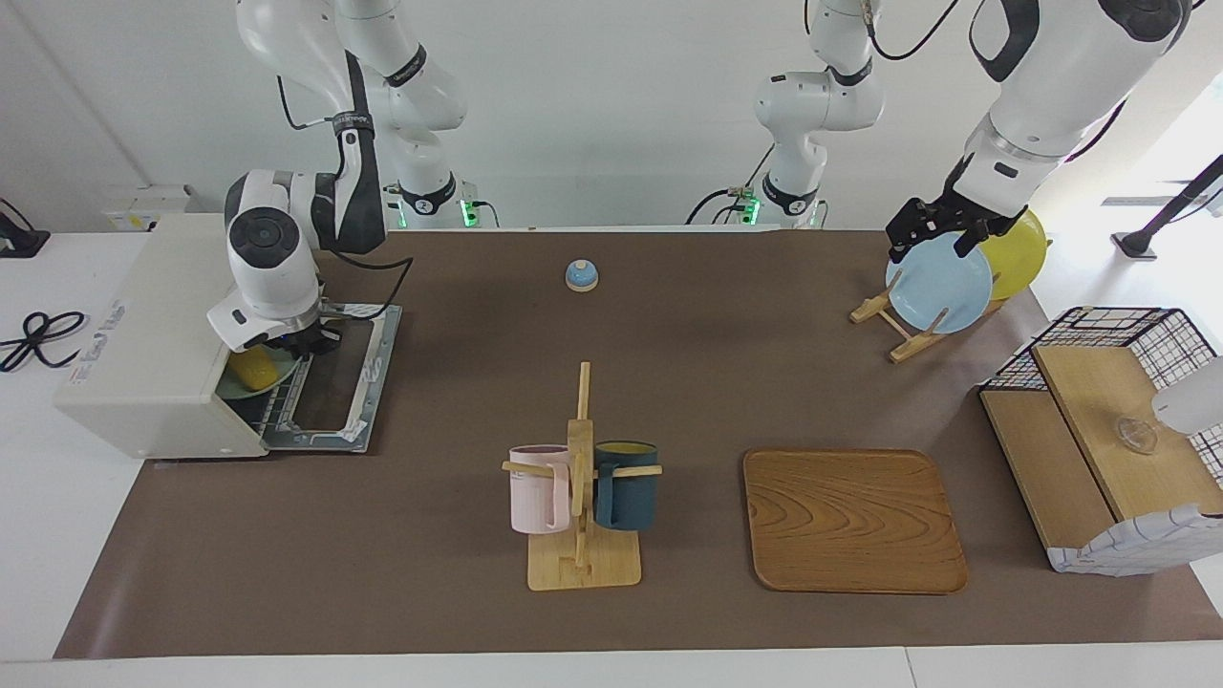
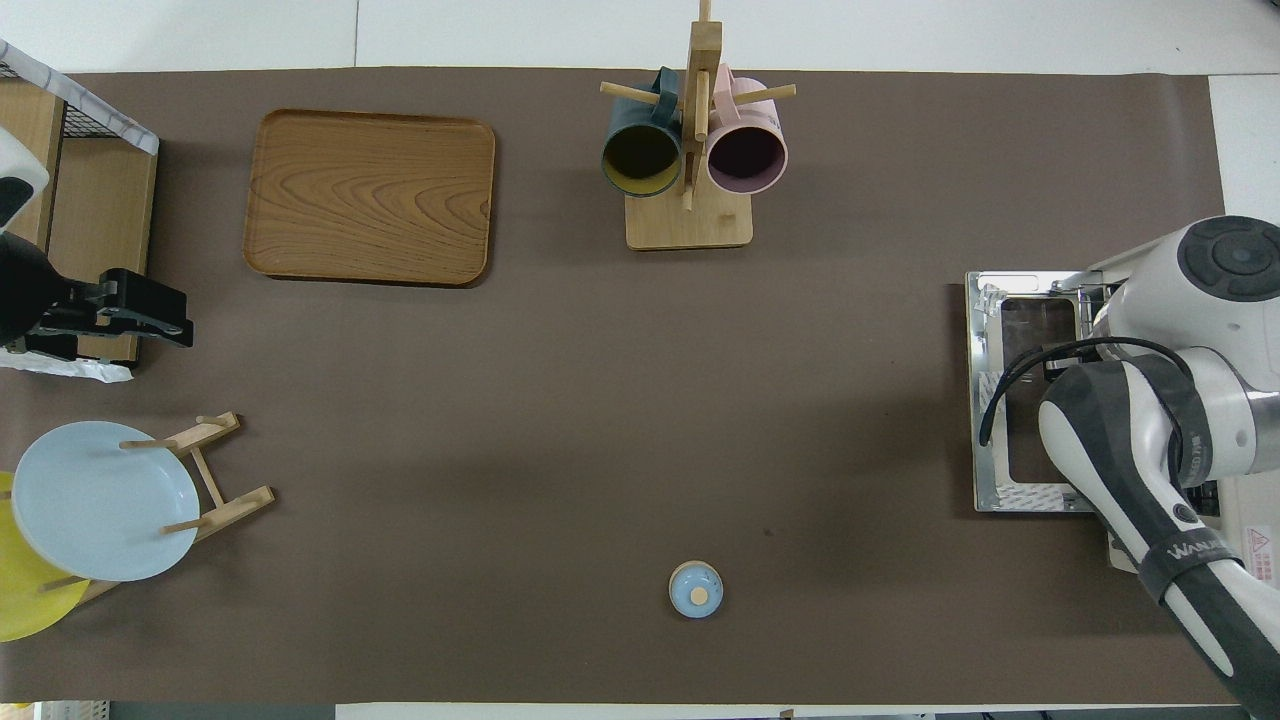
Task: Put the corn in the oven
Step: 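Push the oven door shut with the right gripper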
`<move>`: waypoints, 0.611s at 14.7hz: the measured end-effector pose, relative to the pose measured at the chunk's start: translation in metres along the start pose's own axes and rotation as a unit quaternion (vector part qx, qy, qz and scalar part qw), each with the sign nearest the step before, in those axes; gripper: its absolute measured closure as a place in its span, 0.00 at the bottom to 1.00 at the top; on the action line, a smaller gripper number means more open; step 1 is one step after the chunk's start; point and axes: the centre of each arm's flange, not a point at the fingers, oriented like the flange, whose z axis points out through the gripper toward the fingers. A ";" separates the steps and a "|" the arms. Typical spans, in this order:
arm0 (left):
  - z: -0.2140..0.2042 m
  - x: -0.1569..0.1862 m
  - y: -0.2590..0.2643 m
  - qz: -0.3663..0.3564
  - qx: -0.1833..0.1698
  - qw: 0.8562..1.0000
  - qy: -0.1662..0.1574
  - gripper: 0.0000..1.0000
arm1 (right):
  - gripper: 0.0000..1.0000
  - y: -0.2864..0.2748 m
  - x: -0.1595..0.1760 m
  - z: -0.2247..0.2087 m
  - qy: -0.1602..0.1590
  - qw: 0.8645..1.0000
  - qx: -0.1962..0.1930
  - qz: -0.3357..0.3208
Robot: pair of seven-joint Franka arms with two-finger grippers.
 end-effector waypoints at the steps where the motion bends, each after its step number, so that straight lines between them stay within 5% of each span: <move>1: 0.000 0.000 0.000 0.000 0.000 1.000 0.000 0.00 | 0.71 -0.003 0.001 -0.004 0.003 1.000 0.004 0.000; 9: 0.000 0.000 0.000 0.000 0.000 1.000 0.000 0.00 | 0.76 -0.057 0.003 -0.033 0.006 0.999 0.036 0.024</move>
